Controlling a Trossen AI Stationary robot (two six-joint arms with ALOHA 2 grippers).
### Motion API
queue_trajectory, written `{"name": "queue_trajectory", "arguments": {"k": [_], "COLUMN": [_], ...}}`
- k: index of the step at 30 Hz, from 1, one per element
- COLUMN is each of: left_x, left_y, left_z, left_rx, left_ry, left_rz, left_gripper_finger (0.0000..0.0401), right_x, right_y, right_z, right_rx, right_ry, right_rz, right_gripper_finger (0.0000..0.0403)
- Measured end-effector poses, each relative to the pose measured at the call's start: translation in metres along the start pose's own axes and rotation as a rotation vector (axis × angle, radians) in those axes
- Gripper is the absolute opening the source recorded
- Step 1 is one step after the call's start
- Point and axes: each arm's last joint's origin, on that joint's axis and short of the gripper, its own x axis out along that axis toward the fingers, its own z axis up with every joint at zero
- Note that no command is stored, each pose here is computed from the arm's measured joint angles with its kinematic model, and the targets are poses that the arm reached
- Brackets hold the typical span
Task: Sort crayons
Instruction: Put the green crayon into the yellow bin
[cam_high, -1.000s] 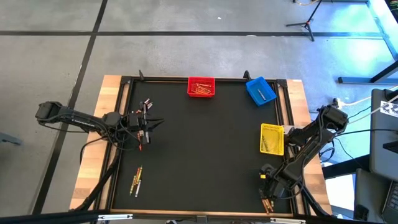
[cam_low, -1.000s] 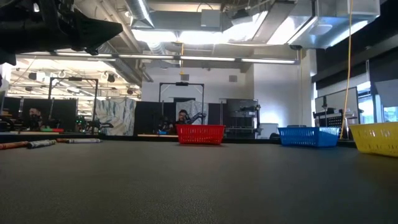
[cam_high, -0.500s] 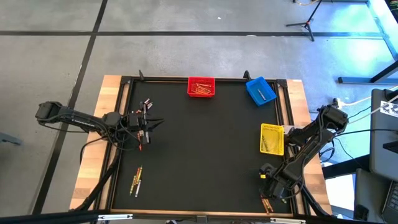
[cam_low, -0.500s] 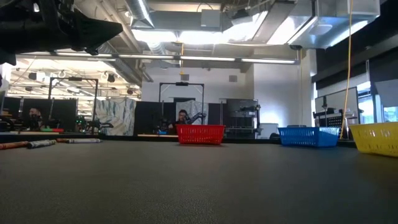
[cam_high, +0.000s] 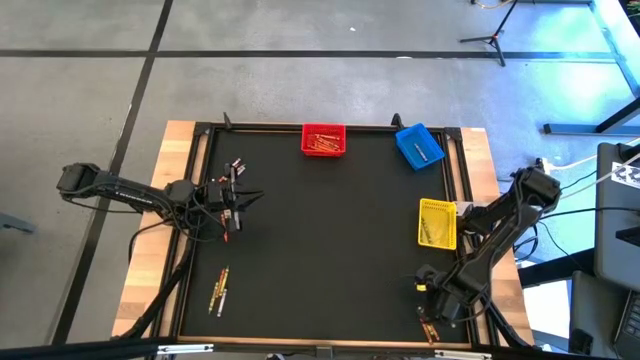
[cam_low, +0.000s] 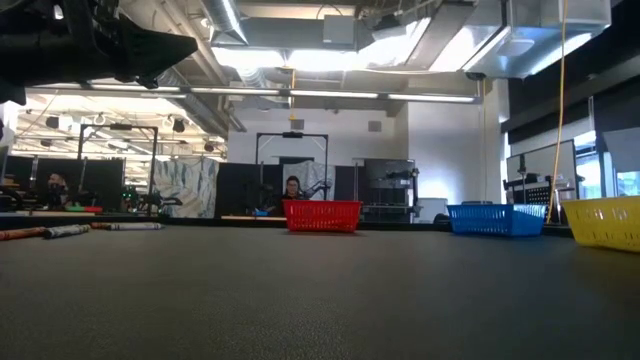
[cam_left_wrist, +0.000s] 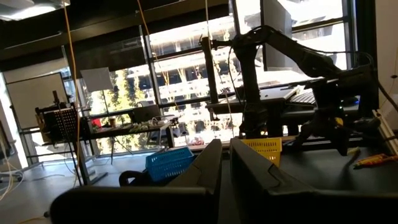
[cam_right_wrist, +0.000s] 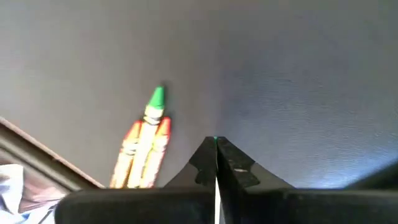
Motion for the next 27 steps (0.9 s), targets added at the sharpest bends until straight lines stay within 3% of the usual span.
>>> {"name": "queue_trajectory", "arguments": {"k": [9, 17, 24, 27], "left_x": [0.000, 0.000, 0.000, 0.000], "left_y": [0.000, 0.000, 0.000, 0.000], "left_z": [0.000, 0.000, 0.000, 0.000], "left_rx": [0.000, 0.001, 0.000, 0.001], "left_ry": [0.000, 0.000, 0.000, 0.002], "left_rz": [0.000, 0.001, 0.000, 0.000], "left_gripper_finger": [0.0025, 0.0025, 0.0025, 0.0025], "right_x": [-0.005, -0.005, -0.005, 0.001], "right_y": [0.001, -0.003, 0.013, 0.016], "right_z": [0.001, 0.000, -0.006, -0.006], "right_rx": [0.050, 0.081, 0.072, 0.082], "right_ry": [-0.061, -0.001, 0.094, 0.097], "right_rz": [0.002, -0.058, 0.093, 0.097], "right_gripper_finger": [0.0013, 0.0105, 0.0135, 0.0135]}}
